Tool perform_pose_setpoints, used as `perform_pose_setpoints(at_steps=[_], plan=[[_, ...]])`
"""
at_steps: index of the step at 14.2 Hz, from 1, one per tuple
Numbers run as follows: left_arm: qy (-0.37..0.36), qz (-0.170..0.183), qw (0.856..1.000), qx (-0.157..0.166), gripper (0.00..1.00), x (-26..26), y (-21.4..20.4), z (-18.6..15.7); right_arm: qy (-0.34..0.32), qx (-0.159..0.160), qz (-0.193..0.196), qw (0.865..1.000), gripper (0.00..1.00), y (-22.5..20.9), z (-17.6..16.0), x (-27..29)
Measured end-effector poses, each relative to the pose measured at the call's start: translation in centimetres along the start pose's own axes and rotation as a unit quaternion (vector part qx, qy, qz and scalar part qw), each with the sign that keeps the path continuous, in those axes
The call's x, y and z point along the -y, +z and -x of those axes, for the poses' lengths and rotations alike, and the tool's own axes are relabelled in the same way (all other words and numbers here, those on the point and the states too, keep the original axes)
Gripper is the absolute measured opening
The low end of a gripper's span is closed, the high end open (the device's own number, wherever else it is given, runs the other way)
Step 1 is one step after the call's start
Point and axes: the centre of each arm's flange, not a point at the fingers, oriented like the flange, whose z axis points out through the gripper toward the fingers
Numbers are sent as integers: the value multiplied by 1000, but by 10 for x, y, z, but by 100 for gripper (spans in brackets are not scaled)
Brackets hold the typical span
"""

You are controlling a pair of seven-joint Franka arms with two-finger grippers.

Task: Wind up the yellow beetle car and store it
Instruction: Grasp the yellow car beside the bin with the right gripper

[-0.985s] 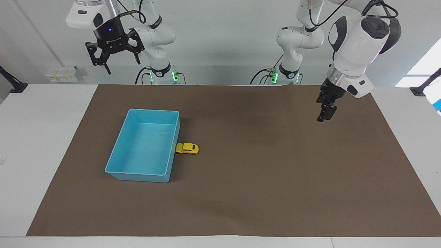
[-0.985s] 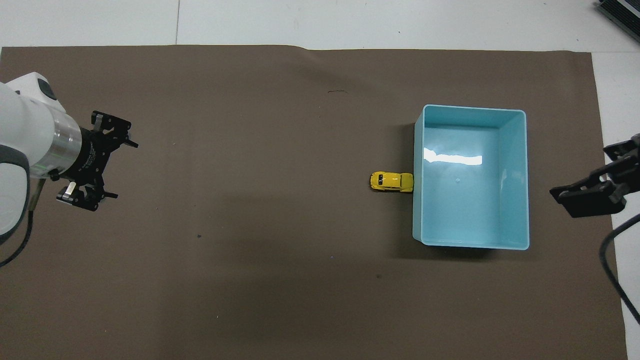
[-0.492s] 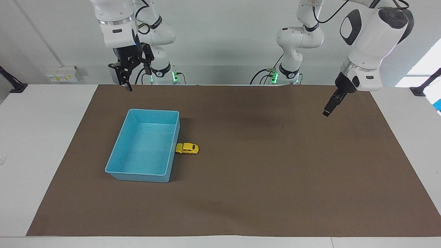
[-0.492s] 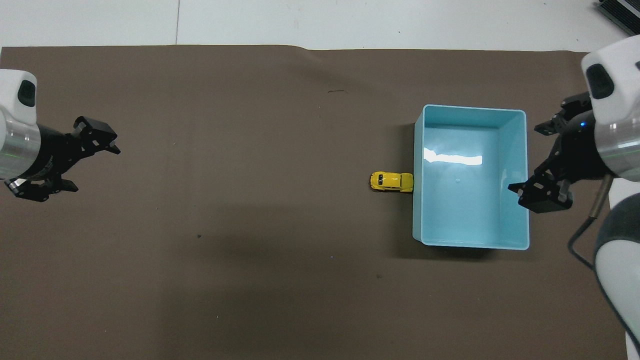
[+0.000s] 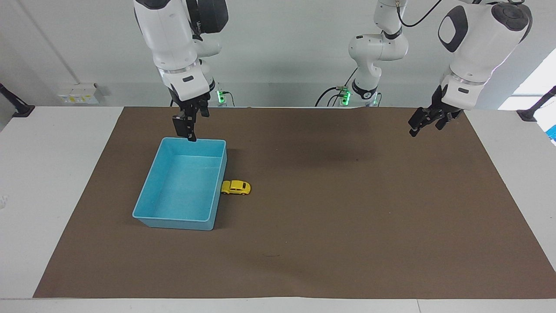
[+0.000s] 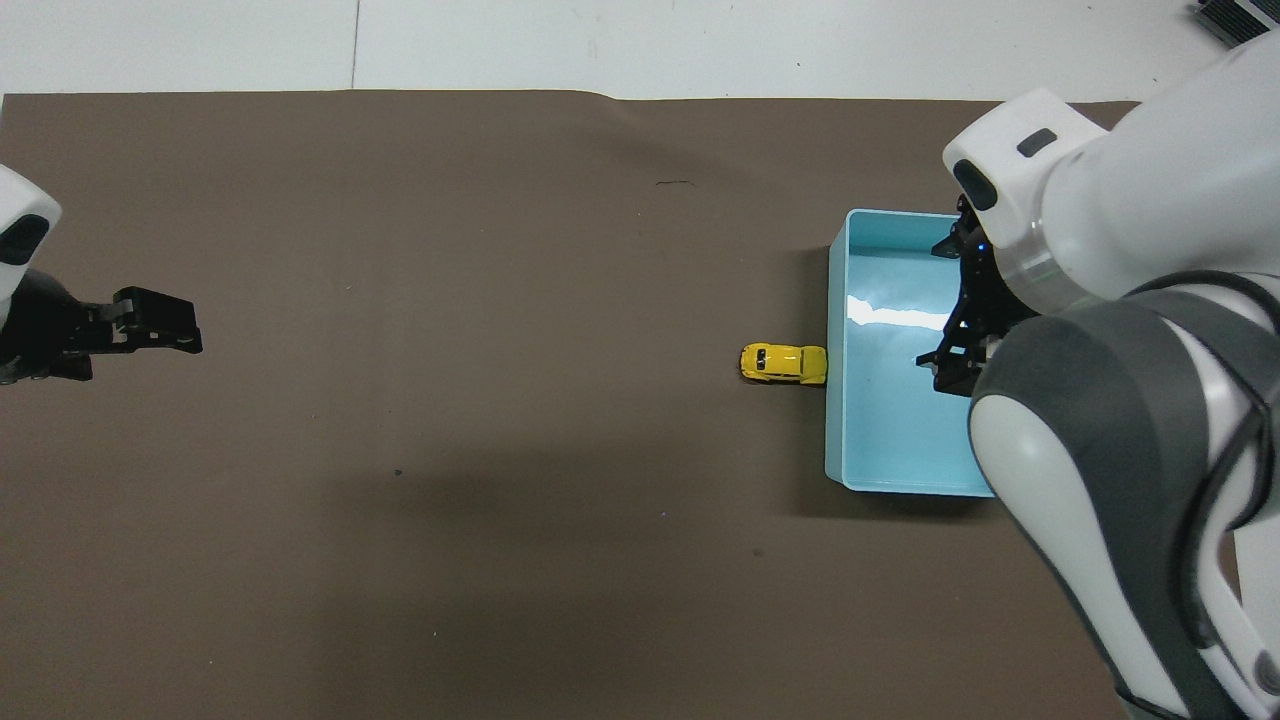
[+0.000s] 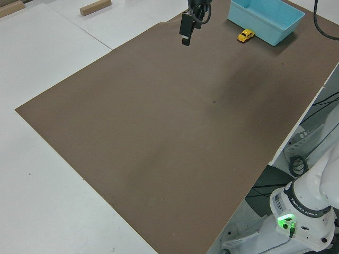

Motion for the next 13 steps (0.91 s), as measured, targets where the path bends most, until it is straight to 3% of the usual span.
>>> perform_pose_setpoints(at_steps=[6,13], plan=[[86,-13,996,-10,100,20,-54,13,-66,0,-13,998,100,57,-35,-12],[95,-15,995,-10,100,19,-55,12,-92,4,-21,996,100,110,-34,-8]])
